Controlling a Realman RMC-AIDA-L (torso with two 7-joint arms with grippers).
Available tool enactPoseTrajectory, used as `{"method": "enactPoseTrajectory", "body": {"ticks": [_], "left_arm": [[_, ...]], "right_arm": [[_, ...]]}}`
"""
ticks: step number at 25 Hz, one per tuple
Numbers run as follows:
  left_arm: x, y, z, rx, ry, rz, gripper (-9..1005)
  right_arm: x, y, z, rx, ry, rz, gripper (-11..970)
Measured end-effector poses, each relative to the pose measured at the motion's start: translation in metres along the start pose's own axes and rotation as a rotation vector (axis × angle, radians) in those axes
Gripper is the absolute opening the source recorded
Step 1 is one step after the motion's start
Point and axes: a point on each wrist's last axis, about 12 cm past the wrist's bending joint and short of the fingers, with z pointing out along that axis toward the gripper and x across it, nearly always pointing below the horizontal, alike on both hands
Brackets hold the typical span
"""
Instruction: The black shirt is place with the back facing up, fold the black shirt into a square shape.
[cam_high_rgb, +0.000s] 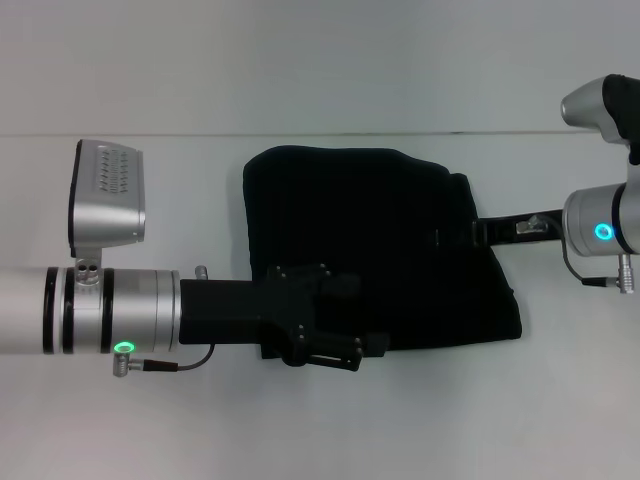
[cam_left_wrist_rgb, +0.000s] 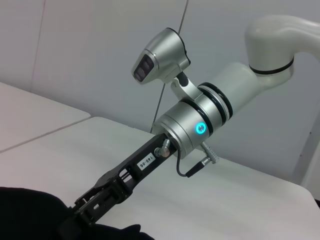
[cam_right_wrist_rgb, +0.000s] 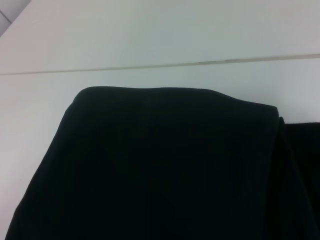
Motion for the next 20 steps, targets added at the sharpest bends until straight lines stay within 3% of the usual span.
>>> {"method": "enactPoseTrajectory", "body": {"ticks": [7,18,20], "left_arm": [[-0.0003,0.0018,0.0001,-0.013,0.004,0.001,919],[0.0004,0.002,-0.0007,-0.018,0.003,-0.003,919],[0.0012,0.0019,-0.0013,-0.02,0.003,-0.006,919]], "right_arm": [[-0.0024,0.0011,-0.0002,-0.001,-0.003,-0.006,815],[-0.001,0.0006,0.0026,0.012,-0.01,0.005,689],[-0.0004,0.0006,0.0029,0.012,-0.01,0.006,594]]}}
